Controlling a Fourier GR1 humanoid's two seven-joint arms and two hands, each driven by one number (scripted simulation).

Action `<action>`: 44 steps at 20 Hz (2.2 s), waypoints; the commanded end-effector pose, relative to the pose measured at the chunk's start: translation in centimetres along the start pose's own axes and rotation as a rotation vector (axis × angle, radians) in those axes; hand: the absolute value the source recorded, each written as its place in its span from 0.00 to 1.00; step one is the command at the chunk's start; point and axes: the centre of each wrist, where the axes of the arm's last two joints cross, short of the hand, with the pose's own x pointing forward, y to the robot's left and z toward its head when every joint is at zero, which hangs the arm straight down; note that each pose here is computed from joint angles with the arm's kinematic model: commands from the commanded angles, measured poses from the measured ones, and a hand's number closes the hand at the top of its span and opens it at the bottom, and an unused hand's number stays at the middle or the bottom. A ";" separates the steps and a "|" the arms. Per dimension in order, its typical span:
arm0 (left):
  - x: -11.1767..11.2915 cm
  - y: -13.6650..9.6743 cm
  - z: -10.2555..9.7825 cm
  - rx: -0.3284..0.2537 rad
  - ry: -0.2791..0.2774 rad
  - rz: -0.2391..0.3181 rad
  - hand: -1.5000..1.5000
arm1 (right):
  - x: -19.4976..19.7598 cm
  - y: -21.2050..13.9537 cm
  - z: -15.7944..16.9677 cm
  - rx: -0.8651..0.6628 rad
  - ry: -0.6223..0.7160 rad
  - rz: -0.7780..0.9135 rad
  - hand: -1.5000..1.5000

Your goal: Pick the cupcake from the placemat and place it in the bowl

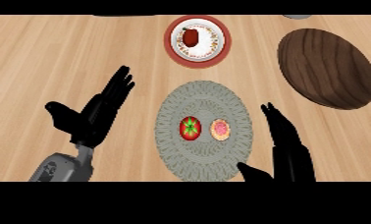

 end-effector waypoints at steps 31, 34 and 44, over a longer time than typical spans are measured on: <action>0.4 -2.4 0.0 -0.048 0.011 0.017 0.50 | 10.7 3.0 -4.7 0.391 0.600 0.369 0.00; 1.3 -1.9 -0.1 -0.050 -0.005 -0.007 0.50 | 11.7 3.0 -5.8 0.400 0.589 0.369 0.00; -1.2 -1.6 0.9 -0.025 -0.005 0.004 0.50 | 8.8 4.8 -6.2 0.380 0.618 0.361 0.00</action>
